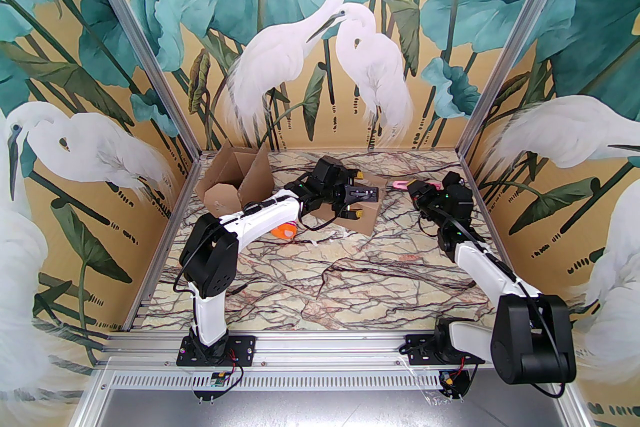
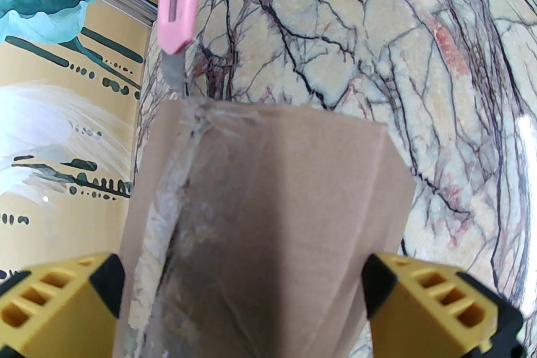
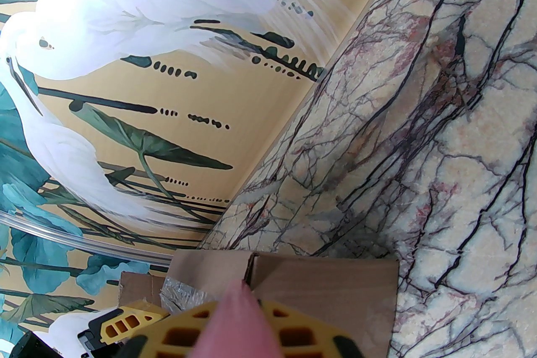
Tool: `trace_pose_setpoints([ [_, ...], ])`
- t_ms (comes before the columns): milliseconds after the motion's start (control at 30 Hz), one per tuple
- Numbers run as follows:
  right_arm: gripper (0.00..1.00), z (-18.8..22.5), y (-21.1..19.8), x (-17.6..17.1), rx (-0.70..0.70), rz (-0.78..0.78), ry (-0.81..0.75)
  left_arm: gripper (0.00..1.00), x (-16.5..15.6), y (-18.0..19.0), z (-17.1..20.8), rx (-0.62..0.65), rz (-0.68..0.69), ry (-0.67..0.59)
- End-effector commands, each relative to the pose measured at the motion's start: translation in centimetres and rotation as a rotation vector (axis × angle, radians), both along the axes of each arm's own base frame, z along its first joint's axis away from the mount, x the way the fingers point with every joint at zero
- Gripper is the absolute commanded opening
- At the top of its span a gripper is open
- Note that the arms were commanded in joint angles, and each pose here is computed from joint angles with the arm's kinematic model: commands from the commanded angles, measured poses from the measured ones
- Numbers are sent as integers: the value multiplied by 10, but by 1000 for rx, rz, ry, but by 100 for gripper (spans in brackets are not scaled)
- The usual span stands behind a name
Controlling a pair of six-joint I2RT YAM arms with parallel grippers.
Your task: Unpack the express box
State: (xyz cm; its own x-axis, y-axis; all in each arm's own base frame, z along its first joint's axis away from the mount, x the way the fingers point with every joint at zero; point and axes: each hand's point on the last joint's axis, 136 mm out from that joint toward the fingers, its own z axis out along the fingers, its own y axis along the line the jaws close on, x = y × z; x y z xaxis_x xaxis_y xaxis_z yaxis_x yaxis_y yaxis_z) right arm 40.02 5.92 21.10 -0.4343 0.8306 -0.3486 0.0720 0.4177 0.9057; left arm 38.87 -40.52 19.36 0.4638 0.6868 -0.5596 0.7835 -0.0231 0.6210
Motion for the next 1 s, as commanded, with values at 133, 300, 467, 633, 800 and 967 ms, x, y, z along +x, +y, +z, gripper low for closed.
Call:
trace_pose_setpoints([
  [133,0,-4,2,0,9,1,0,100,12,-4,-7,13,18,-29],
  [300,0,-7,5,3,22,10,-1,99,8,-7,-8,-8,-5,-10],
  [467,0,-16,12,6,67,46,10,99,12,-16,-2,-62,-5,-10],
  [633,0,-21,20,5,114,89,10,99,18,-26,4,-115,-2,-7],
  [800,0,-18,30,5,137,157,-12,100,26,-30,-2,-122,20,10],
  [967,0,-16,44,-1,138,255,-32,99,30,-20,1,-146,27,64],
])
